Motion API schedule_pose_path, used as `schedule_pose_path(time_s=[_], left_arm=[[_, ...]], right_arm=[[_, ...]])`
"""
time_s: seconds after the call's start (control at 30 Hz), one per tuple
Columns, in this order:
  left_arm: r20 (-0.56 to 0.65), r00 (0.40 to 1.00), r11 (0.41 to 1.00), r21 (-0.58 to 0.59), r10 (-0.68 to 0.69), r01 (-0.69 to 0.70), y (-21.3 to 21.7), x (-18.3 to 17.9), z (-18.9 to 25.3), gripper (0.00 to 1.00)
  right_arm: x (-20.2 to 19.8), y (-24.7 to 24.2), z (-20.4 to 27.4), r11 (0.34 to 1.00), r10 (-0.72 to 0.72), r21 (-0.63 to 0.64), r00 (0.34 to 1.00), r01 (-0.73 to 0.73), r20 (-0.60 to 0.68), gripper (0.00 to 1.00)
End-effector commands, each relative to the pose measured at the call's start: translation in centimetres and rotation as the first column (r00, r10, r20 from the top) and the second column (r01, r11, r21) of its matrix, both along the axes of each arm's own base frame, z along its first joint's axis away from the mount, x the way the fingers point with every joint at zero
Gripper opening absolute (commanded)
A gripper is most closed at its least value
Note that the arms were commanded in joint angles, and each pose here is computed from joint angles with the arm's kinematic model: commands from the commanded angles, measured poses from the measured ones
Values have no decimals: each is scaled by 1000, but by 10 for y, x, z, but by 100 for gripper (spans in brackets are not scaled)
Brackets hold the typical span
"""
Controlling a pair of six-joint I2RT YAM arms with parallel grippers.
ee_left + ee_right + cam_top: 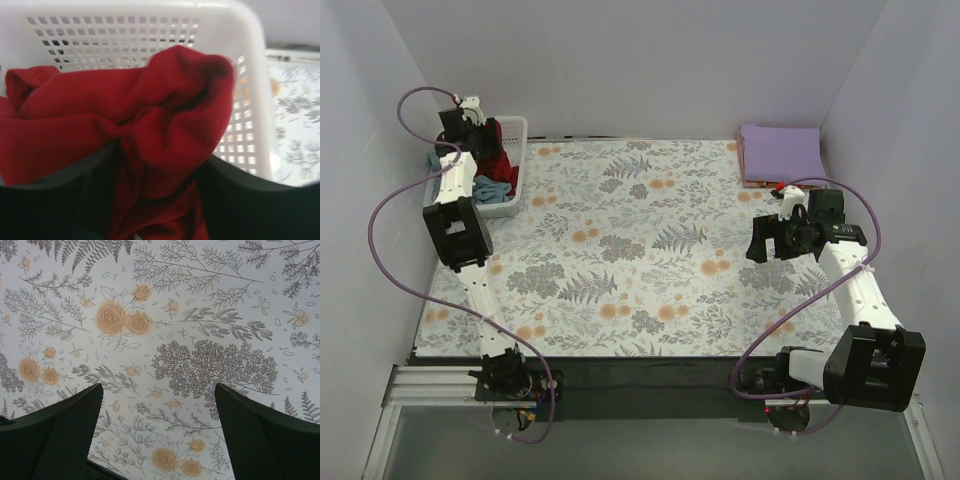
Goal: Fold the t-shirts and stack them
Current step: Grab the tshirt from the pile, then move the tshirt to the center of the board
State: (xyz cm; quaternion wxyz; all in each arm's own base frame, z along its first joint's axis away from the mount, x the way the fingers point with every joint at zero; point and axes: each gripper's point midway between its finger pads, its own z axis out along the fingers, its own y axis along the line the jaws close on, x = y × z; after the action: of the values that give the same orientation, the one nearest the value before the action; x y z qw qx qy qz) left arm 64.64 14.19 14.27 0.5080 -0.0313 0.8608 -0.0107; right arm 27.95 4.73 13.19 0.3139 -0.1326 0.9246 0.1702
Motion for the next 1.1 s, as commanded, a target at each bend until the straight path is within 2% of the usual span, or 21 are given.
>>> schedule_pose_path(time_s=[0.0, 0.03, 0.07, 0.13, 0.17, 0.3, 0.43, 0.6, 0.73, 0.87, 0.97, 1.03, 1.07], left_arm=[[45, 998, 996, 77, 33, -36, 10, 7, 19, 52], [57, 998, 997, 71, 26, -30, 7, 7, 25, 44], [81, 997, 999, 51, -19, 15, -2, 8, 36, 27], [147, 986, 997, 39, -75, 70, -14, 4, 72, 5], [191, 975, 994, 27, -111, 108, -25, 5, 91, 0], [352, 921, 985, 13, -166, 172, -51, -7, 180, 0], [519, 826, 972, 43, -220, 232, -78, -35, 276, 0], [623, 715, 930, 57, -318, 363, -135, -69, 347, 0], [651, 622, 822, 6, -436, 570, -220, -108, 376, 0], [711, 509, 738, 21, -486, 675, -285, -150, 415, 0], [735, 511, 674, -100, -446, 732, -301, -169, 428, 0], [715, 540, 580, -230, -444, 782, -312, -187, 424, 0], [693, 526, 510, -260, -494, 820, -321, -194, 405, 0]], right_arm=[[4, 2, 3, 1000, 16, 5, 1000, -16, 13, 98], [4, 2, 2, 1000, 16, 6, 1000, -16, 9, 98], [4, 2, 3, 1000, 17, 7, 1000, -17, 12, 98], [3, 5, 3, 999, 26, 20, 1000, -26, 10, 98], [3, 6, 4, 999, 30, 26, 999, -30, 11, 98], [3, 8, 11, 999, 35, 33, 999, -36, 35, 98], [2, 9, 15, 998, 38, 38, 998, -40, 51, 98], [1, 10, 19, 998, 43, 42, 997, -46, 66, 98], [1, 11, 23, 998, 44, 43, 996, -48, 80, 98], [0, 11, 26, 998, 42, 39, 995, -46, 95, 98], [-2, 9, 26, 999, 37, 32, 994, -40, 105, 98], [-2, 8, 28, 999, 33, 26, 993, -37, 117, 98], [-3, 7, 28, 999, 29, 23, 993, -32, 117, 98]])
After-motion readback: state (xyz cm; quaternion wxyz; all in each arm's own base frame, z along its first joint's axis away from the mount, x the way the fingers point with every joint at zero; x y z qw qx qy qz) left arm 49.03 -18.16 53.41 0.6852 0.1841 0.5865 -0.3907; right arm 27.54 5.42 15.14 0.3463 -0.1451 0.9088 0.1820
